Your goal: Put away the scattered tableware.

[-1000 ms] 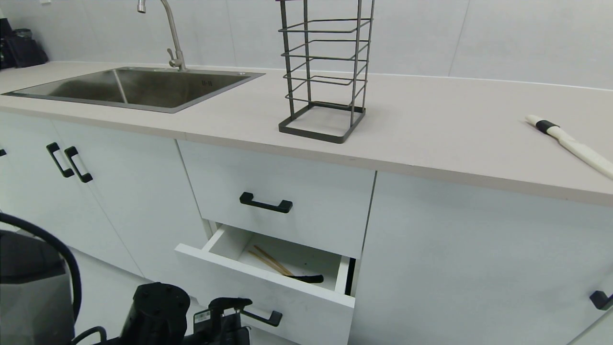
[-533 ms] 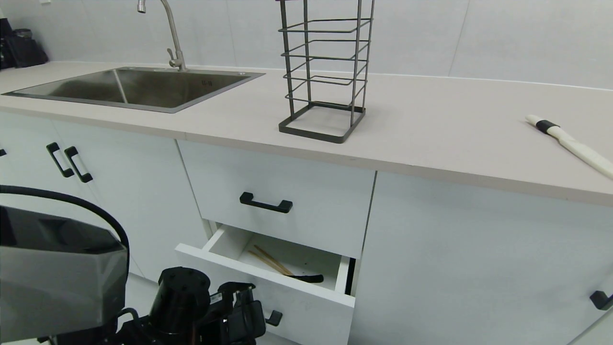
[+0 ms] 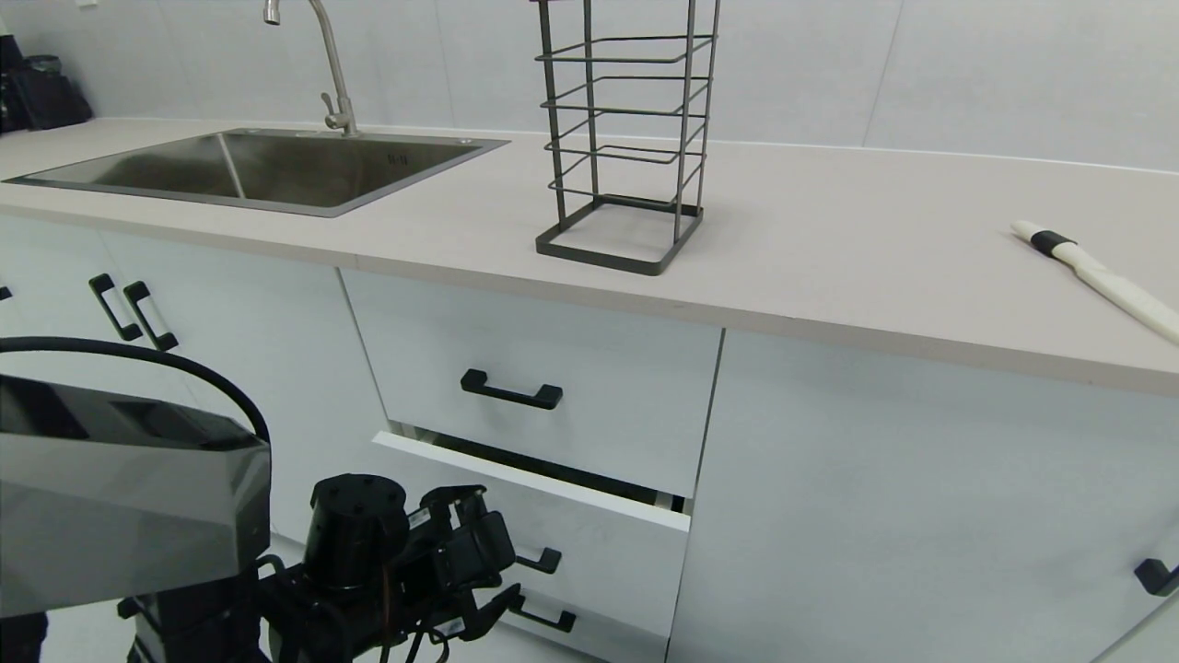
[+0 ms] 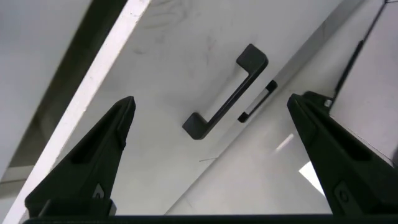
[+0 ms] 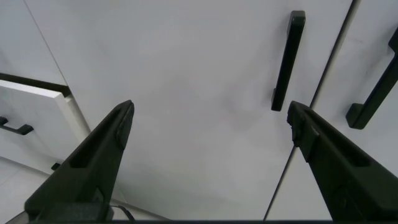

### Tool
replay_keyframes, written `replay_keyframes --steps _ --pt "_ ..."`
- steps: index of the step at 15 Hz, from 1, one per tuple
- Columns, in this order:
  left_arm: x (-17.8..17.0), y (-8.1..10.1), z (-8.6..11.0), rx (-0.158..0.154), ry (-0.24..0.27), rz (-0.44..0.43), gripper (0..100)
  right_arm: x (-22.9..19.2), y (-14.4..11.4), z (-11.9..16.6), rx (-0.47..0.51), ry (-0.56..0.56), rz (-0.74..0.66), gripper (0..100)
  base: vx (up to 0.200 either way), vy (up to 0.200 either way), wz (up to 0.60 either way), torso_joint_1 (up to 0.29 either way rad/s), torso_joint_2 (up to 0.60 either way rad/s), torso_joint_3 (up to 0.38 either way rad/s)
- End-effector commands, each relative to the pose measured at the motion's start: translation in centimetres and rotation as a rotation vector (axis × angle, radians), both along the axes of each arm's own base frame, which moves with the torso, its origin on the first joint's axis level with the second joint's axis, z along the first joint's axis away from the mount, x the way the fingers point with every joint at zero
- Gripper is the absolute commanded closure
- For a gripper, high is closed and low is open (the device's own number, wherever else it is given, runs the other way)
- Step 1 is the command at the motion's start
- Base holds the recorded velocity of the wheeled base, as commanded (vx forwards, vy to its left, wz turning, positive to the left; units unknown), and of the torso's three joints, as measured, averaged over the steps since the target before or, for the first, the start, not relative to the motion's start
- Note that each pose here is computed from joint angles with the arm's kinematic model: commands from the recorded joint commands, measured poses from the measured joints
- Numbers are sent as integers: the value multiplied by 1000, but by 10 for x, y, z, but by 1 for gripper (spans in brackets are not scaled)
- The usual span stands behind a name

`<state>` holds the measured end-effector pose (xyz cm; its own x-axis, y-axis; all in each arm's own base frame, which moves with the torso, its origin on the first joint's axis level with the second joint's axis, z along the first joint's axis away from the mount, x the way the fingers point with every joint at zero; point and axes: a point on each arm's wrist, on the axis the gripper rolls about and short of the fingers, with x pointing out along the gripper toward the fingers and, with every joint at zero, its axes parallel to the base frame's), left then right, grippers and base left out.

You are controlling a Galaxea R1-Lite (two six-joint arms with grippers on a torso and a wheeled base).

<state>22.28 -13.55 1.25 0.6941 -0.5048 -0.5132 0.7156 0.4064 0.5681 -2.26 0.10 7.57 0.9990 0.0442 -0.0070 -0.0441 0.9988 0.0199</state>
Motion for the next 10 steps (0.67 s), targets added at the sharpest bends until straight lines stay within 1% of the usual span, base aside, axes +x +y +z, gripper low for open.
replay_keyframes --steps 1,3,5,10 --pt "5 -3 -4 1 1 3 0 0 0 0 0 2 0 0 0 0 0 0 0 0" --pt "9 -5 -7 2 0 2 0 0 0 0 0 2 0 0 0 0 0 0 0 0" --pt "15 -9 -7 -7 -17 -4 0 0 0 0 0 1 0 0 0 0 0 0 0 0" --pt "27 -13 -8 -20 -39 4 0 0 0 0 0 2 0 0 0 0 0 0 0 0"
